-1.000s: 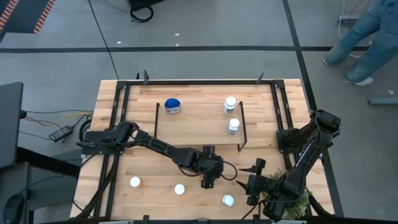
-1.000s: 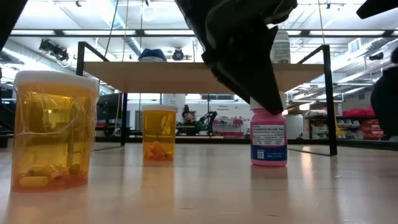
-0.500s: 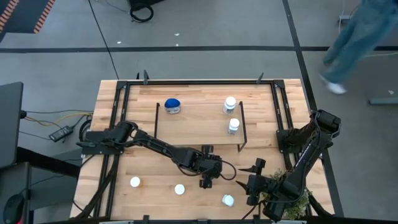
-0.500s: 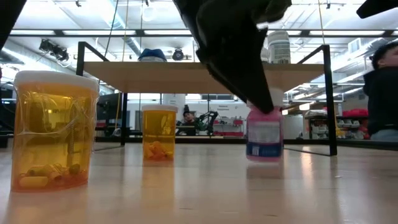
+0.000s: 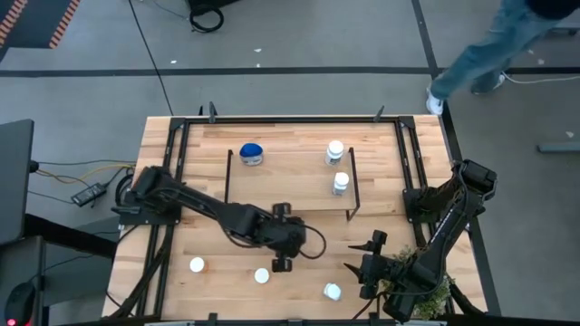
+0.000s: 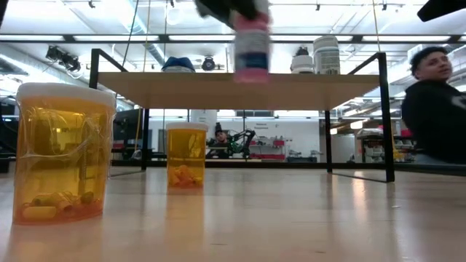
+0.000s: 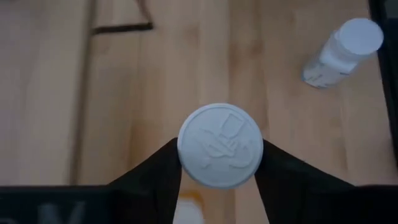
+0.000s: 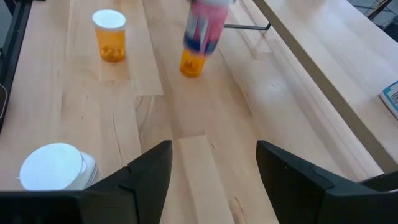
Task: Pick and place medicine bottles onto shelf by color
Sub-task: Put the pink medicine bottle on the shelf
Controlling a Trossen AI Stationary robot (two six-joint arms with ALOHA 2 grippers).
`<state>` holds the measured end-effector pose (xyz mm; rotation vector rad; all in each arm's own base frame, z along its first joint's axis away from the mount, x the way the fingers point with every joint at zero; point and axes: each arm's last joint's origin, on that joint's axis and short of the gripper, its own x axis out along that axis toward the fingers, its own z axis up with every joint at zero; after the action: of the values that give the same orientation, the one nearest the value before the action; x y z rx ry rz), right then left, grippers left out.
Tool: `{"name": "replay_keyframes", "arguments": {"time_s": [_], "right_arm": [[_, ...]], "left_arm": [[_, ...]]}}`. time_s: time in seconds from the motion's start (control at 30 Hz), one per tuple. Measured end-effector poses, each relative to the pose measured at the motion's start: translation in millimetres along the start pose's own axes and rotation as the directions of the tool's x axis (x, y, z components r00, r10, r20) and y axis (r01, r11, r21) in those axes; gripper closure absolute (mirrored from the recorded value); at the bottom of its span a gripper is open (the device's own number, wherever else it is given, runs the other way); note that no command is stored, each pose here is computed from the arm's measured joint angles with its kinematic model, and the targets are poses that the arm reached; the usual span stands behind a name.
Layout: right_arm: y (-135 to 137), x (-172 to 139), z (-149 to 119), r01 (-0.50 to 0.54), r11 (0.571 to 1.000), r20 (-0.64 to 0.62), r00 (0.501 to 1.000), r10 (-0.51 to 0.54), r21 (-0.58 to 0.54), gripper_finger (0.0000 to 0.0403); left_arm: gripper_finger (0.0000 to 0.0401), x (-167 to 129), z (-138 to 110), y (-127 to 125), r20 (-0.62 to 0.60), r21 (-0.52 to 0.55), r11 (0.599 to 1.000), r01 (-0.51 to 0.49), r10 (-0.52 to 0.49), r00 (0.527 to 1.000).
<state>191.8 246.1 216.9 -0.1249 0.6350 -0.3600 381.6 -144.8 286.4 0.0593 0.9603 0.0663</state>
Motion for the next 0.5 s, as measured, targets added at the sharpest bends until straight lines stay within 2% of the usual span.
{"name": "replay_keyframes", "arguments": {"time_s": [0.13, 0.3, 0.5], "right_arm": [[0, 0, 0, 0.0, 1.0, 0.0, 1.0, 0.0, -0.009, 0.0162], [0, 0, 0, 0.006, 1.0, 0.008, 1.0, -0.006, -0.018, 0.0162], [-1, 0, 1, 0.014, 1.0, 0.022, 1.0, -0.014, -0.023, 0.0162]], "left_arm": [[0.0207, -31, -9, 9, -0.038, -0.038, 0.995, -0.09, 0.089, 0.995], [0.0221, -62, -20, 26, -0.092, -0.081, 0.977, -0.199, 0.192, 0.977], [0.0213, -87, -26, 44, -0.093, -0.123, 0.956, -0.265, 0.255, 0.963]]}}
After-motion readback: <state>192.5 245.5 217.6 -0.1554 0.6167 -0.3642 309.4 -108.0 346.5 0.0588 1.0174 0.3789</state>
